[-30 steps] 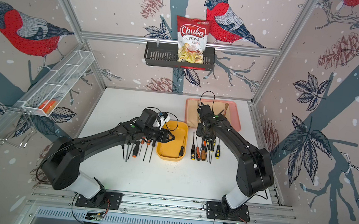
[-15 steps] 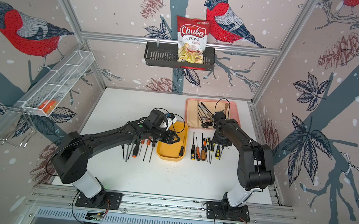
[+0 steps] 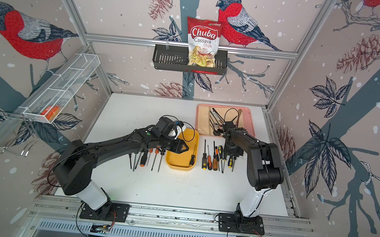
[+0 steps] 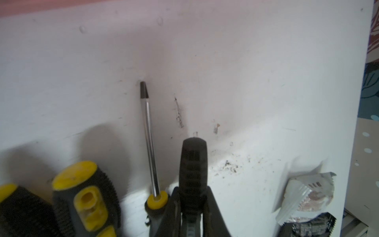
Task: Take out the screwdriver from the storage box
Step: Place the screwdriver at the center of the board.
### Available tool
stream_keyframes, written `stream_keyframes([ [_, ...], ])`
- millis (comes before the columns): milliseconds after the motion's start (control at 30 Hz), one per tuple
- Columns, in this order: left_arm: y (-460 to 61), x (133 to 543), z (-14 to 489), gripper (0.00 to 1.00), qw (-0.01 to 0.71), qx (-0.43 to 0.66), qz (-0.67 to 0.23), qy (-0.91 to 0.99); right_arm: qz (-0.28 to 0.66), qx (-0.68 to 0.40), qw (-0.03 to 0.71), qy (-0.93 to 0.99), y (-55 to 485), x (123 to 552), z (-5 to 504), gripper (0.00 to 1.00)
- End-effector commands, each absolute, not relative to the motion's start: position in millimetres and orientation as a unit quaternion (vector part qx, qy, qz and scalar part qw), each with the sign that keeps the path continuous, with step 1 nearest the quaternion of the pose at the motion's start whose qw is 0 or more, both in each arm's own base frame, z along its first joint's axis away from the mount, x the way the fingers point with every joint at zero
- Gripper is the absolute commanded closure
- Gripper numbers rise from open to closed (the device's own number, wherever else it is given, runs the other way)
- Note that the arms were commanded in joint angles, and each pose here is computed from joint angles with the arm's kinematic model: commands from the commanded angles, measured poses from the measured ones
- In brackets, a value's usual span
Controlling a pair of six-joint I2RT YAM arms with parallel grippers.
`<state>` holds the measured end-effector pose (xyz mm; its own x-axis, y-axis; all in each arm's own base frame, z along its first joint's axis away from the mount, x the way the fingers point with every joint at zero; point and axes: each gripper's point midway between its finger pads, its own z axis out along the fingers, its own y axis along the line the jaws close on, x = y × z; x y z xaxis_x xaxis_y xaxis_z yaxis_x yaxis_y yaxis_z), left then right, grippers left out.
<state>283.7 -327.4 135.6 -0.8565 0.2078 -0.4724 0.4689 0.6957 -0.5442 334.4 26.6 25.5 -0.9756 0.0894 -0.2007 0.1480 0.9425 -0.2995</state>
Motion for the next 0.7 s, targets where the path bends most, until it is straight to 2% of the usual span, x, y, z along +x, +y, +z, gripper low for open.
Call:
stream_keyframes([
  [0, -326.1, 283.0, 135.5, 0.53, 0.194, 0.193, -0.338, 0.901, -0.158, 0.058, 0.094, 0.981, 27.3, 336.5, 22.5, 0.93],
  [233, -325.7, 282.6, 132.3, 0.53, 0.191, 0.189, -0.337, 0.902, -0.157, 0.056, 0.090, 0.982, 27.7, 335.1, 17.1, 0.90],
  [433, -324.8, 282.5, 131.6, 0.53, 0.191, 0.187, -0.336, 0.903, -0.157, 0.060, 0.089, 0.982, 27.6, 333.5, 15.8, 0.79],
  [667, -324.4, 282.0, 131.1, 0.53, 0.190, 0.185, -0.335, 0.904, -0.152, 0.062, 0.099, 0.982, 29.3, 335.7, 24.3, 0.74],
])
